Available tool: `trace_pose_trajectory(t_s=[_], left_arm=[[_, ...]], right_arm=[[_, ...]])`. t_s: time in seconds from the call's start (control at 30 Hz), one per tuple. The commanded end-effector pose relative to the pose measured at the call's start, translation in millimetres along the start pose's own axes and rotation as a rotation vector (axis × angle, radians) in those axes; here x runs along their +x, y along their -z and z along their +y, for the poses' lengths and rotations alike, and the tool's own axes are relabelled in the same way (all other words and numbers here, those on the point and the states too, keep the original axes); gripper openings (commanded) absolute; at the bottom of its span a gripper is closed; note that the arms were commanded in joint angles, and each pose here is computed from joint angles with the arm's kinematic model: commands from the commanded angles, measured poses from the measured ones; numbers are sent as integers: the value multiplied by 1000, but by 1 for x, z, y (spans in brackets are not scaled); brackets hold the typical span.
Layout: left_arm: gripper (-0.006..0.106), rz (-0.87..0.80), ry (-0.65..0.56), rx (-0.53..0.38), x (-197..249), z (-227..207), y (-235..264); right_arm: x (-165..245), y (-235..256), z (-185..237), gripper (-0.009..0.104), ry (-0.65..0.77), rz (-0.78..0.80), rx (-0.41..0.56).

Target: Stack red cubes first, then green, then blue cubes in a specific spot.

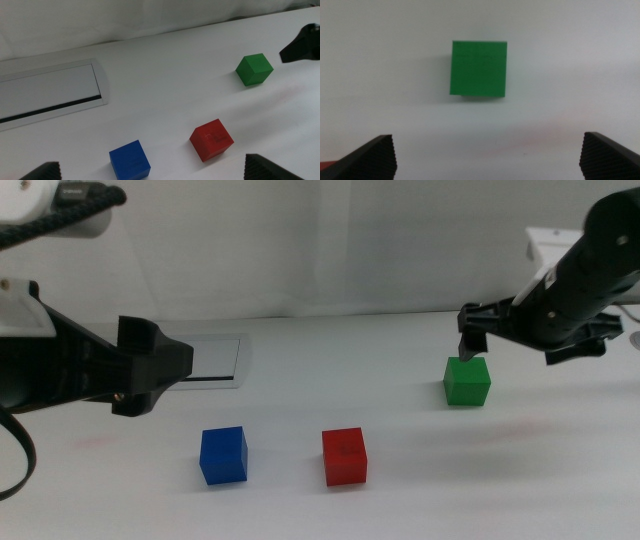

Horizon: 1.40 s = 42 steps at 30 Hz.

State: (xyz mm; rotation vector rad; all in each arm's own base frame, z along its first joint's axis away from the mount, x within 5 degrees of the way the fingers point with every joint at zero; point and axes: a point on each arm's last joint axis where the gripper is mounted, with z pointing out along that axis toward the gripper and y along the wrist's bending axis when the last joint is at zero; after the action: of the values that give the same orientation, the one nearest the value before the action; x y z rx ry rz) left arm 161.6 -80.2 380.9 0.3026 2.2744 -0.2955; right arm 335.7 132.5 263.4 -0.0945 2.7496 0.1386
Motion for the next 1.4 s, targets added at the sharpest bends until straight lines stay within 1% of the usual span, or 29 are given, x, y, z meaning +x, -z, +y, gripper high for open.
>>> trace_pose_trajectory(t_s=[0.0, 0.17, 0.2, 0.53, 0.77, 0.93, 1.0, 1.07, 1.2, 1.37], left_arm=[[93, -8, 2, 5, 0, 0, 0], [93, -8, 2, 5, 0, 0, 0], [93, -8, 2, 5, 0, 0, 0], [93, -6, 2, 4, 0, 0, 0], [93, -6, 2, 4, 0, 0, 0], [93, -1, 2, 3, 1, 0, 0], [93, -1, 2, 3, 1, 0, 0], [93, -1, 2, 3, 1, 0, 0], [90, -1, 2, 3, 1, 0, 0], [90, -1, 2, 3, 1, 0, 0]], right_arm=[[-3, -14, 2, 103, -11, 27, 22], [-9, -36, 4, 103, -32, 46, 31], [-13, -48, 6, 103, -30, 60, 38], [-22, -81, 8, 103, -17, 122, 76], [-17, -99, 10, 98, -34, 164, 91], [-15, -106, 16, 95, -26, 157, 83], [-15, -110, 16, 92, -27, 161, 86], [-13, -117, 15, 79, -21, 175, 97], [-14, -121, 14, 47, 0, 160, 112], [-15, -118, 10, -2, 41, 154, 153]])
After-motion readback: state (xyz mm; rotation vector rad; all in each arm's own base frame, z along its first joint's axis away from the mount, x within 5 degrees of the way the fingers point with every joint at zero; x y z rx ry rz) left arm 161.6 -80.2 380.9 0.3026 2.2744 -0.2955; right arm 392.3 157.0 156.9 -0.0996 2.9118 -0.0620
